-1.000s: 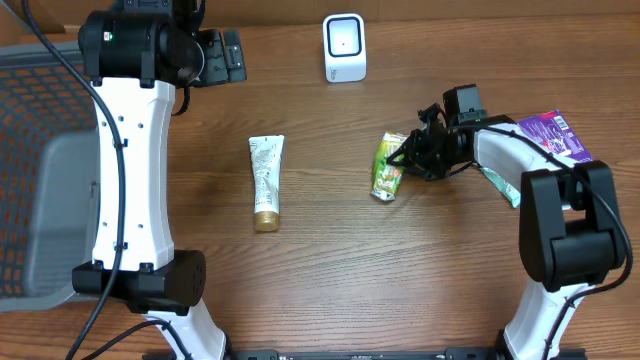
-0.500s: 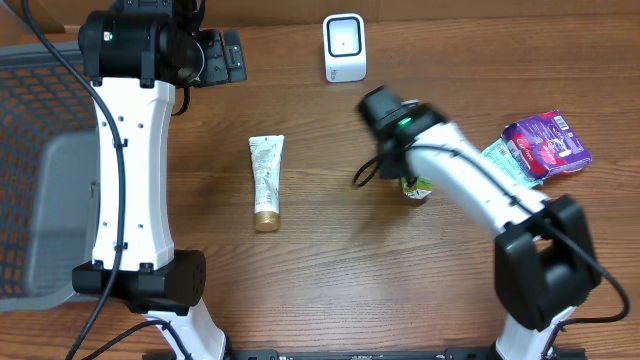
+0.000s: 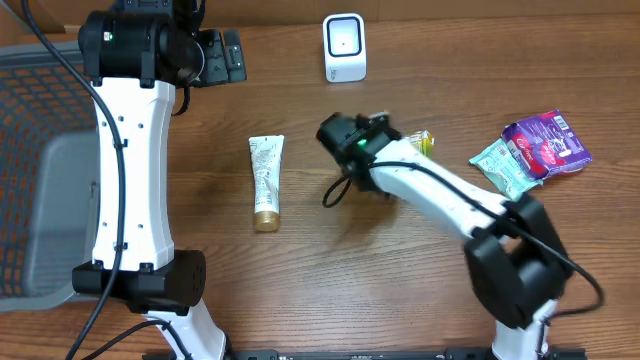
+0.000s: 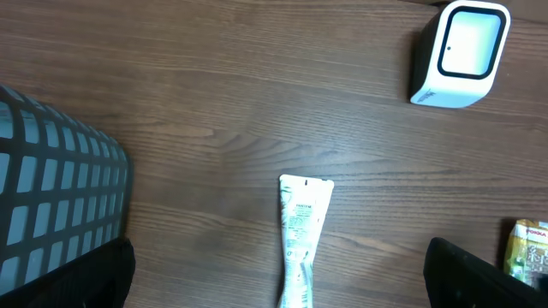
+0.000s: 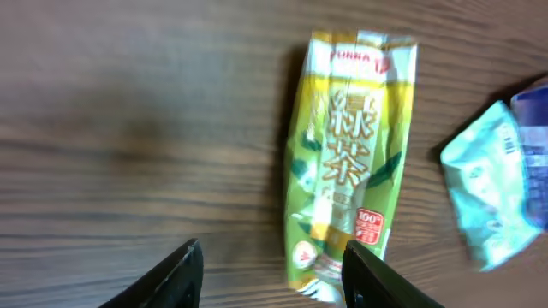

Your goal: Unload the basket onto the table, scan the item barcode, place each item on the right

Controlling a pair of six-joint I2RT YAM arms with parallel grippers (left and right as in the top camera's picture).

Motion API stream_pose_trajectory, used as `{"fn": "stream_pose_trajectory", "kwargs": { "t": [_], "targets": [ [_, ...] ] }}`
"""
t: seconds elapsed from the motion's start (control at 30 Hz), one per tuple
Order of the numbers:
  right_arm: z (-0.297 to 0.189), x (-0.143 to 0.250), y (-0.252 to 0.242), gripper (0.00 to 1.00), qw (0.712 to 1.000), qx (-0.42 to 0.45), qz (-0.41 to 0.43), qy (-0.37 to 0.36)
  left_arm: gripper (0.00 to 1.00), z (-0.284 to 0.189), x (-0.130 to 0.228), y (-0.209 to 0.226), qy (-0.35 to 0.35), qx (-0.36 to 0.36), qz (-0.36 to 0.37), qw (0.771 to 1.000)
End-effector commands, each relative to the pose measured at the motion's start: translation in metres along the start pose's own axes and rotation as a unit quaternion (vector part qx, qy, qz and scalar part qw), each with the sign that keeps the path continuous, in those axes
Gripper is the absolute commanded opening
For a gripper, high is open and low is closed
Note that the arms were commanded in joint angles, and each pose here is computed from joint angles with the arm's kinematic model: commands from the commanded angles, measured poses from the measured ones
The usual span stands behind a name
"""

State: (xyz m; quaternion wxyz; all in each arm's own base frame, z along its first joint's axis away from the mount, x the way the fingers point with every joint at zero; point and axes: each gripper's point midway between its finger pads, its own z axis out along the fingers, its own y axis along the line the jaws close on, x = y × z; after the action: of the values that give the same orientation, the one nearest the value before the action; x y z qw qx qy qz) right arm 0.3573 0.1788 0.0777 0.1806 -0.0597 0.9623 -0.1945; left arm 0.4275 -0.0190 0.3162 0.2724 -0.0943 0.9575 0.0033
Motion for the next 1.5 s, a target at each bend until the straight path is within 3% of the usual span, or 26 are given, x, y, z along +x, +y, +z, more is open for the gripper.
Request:
{"fn": "stream_pose_trajectory", "kwargs": {
  "t": [0.0,0.2,0.43,0.83,1.0,1.13,1.3,1.47],
  "targets": [
    [-0.042,-0.039,-0.043,0.54,0.983,-0.113,0.143,-0.019,1.0,0.001,-0.001,-0.003,-0.001,0.001,0.004,1.0],
    [-0.011,-0.033,-0.067,0.62,0.933,-0.312,0.158,0.079,0.99,0.001,-0.001,-0.003,-0.001,0.001,0.004,1.0],
    [0.023,0.002,-0.081,0.68,0.867,-0.458,0.17,0.102,1.0,0.001,-0.001,-0.003,-0.001,0.001,0.004,1.0],
    [0.071,0.035,-0.051,0.67,0.848,-0.494,0.175,0.079,1.0,0.001,-0.001,-0.003,-0.001,0.001,0.004,1.0],
    [0.078,0.031,-0.049,0.49,0.852,-0.491,0.171,0.06,1.0,0.001,-0.001,-0.003,-0.001,0.001,0.004,1.0],
    [0.08,0.025,-0.05,0.15,0.852,-0.488,0.182,0.054,1.0,0.001,-0.001,-0.003,-0.001,0.001,0.004,1.0],
    [0.076,0.017,-0.055,0.1,0.849,-0.481,0.209,0.068,1.0,0.001,-0.001,-0.003,-0.001,0.001,0.004,1.0],
    [0.062,0.005,-0.085,0.08,0.914,-0.353,0.184,0.078,1.0,0.001,-0.001,-0.003,-0.001,0.001,0.004,1.0]
  ]
}}
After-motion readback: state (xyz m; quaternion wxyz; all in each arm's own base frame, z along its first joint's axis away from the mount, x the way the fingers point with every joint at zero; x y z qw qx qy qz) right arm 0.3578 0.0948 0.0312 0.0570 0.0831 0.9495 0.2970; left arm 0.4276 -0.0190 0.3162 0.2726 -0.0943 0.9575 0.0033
